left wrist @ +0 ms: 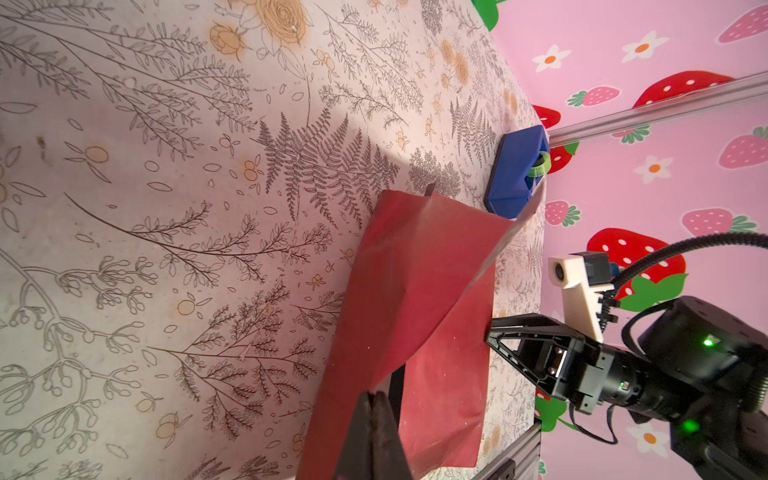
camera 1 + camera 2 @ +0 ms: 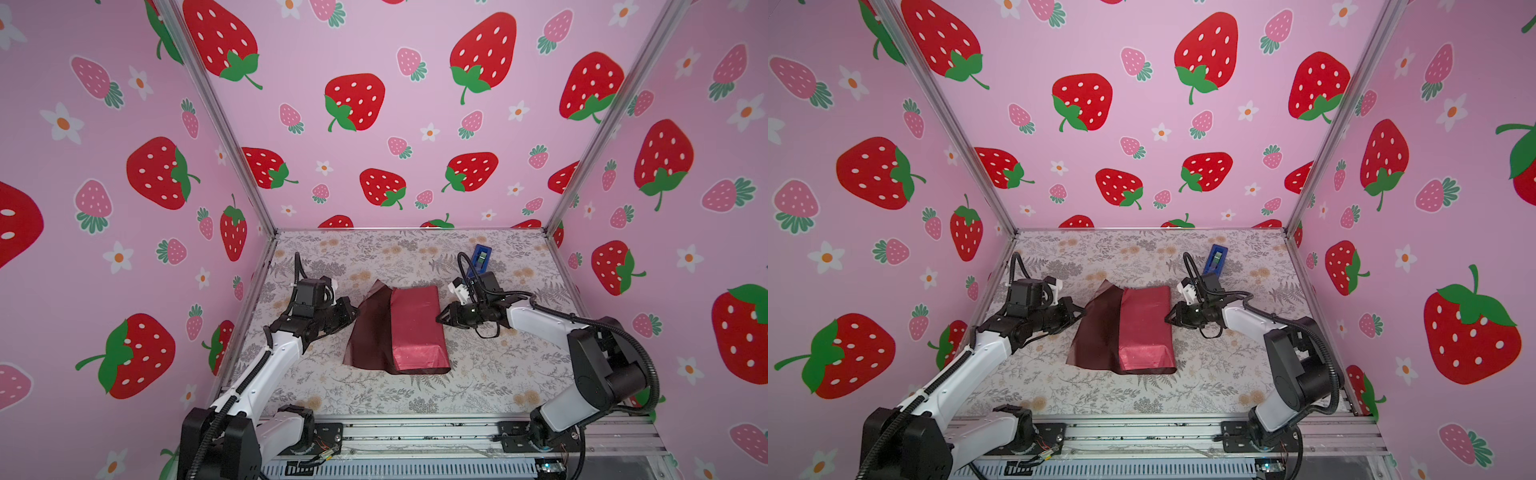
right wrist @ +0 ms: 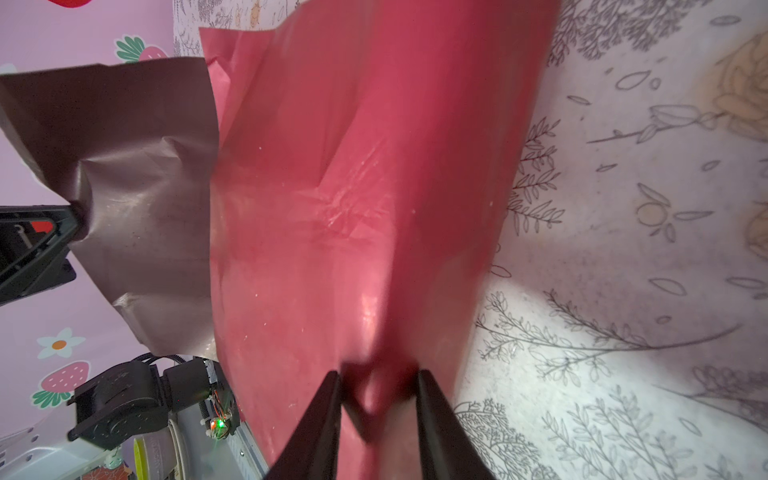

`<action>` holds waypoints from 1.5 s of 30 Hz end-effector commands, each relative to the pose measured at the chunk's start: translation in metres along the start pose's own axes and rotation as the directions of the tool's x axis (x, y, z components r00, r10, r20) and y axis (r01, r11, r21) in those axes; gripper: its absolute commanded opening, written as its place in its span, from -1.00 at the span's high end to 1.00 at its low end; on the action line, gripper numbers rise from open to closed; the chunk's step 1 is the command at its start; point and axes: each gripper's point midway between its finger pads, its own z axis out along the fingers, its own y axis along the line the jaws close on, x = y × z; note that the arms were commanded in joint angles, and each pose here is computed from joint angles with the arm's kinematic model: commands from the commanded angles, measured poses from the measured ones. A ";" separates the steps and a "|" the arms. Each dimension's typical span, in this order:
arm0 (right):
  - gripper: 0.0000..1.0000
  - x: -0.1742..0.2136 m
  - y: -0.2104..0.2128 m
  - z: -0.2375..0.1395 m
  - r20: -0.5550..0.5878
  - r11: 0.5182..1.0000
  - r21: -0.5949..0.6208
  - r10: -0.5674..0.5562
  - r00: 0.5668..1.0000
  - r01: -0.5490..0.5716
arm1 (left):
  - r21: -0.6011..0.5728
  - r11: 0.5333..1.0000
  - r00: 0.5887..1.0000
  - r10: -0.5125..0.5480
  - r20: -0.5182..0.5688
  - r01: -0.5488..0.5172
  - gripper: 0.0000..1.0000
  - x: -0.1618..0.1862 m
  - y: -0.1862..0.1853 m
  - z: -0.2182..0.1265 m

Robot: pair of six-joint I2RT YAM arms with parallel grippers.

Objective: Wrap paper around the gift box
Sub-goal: 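Fold the lifted paper up against the box side toward the right gripper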

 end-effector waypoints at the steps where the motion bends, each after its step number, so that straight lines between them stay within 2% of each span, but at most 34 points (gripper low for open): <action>1: 0.35 0.018 -0.024 0.005 -0.056 0.994 0.096 0.052 0.997 -0.047 | 0.012 0.998 0.997 -0.057 0.044 0.057 1.00 -0.010 -0.013 -0.007; 12: 0.35 0.021 -0.025 0.005 -0.059 0.994 0.096 0.054 0.997 -0.048 | -0.111 0.979 0.979 -0.156 0.135 0.172 1.00 -0.013 0.004 -0.022; 36: 0.36 0.022 -0.023 0.005 -0.055 0.995 0.093 0.054 0.997 -0.048 | -0.010 0.985 0.982 -0.173 0.075 0.174 1.00 -0.002 -0.056 0.001; 45: 0.35 0.023 -0.025 0.004 -0.050 0.994 0.098 0.060 0.997 -0.055 | -0.091 0.982 0.964 -0.144 0.224 0.168 1.00 -0.014 -0.042 -0.020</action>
